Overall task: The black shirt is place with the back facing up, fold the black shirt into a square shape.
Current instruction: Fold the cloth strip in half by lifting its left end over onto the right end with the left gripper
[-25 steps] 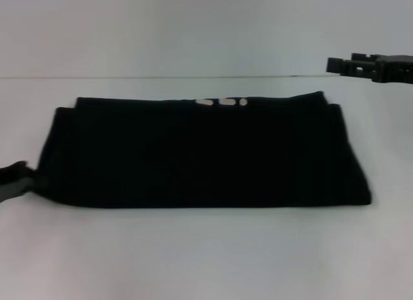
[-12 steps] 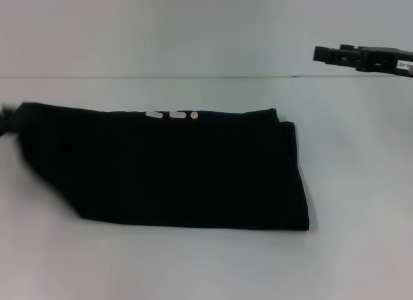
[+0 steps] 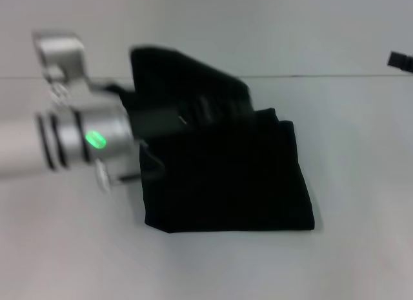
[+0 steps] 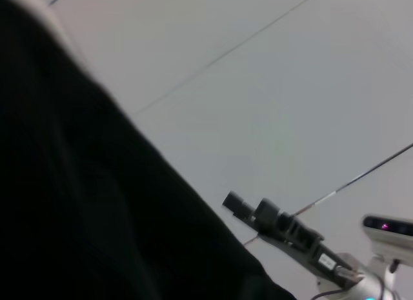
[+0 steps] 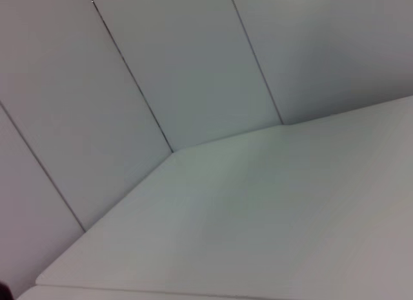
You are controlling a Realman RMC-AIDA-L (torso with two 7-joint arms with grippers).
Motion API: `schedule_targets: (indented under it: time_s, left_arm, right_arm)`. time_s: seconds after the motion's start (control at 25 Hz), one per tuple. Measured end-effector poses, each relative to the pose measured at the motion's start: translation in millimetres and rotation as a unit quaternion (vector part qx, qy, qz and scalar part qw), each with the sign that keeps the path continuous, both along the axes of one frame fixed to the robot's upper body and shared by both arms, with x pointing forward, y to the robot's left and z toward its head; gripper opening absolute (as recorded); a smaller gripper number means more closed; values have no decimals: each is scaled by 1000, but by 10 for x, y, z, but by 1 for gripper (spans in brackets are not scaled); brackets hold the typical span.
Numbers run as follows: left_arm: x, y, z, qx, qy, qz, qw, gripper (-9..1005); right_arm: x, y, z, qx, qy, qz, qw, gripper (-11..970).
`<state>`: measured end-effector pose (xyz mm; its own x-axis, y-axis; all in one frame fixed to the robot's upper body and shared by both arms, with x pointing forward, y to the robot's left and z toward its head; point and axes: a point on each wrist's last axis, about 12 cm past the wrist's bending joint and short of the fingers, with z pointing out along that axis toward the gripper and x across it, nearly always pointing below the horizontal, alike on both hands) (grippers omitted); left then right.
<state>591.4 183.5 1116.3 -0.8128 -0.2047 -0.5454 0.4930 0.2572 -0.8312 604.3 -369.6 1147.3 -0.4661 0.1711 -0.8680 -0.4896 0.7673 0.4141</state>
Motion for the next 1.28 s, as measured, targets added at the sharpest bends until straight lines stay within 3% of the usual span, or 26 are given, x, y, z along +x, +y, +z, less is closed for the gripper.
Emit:
schedule_targets:
  time_s: [0.12, 0.28, 0.44, 0.6, 1.04, 1.28]
  left_arm:
    - [-139, -281, -296, -7, 16, 2, 1000, 41]
    - [-341, -579, -539, 4, 14, -10, 1000, 41]
    - [-341, -768, -612, 52, 20, -29, 998, 55]
    - [-300, -791, -601, 71, 12, -35, 997, 82]
    - [-252, -680, -567, 75, -1, -34, 997, 529]
    - [-290, -678, -505, 57, -5, -62, 996, 712]
  right_arm:
    - [-53, -60, -29, -6, -1, -2, 1000, 910]
    - [-66, -76, -53, -14, 0, -3, 1000, 909]
    - [-57, -51, -65, -17, -2, -1, 1000, 907]
    - [-50, -14, -87, -16, -1, 2, 1000, 906]
    - [-55, 61, -180, -8, 9, -1, 1000, 902]
    - [-53, 55, -187, -8, 10, -5, 1000, 900]
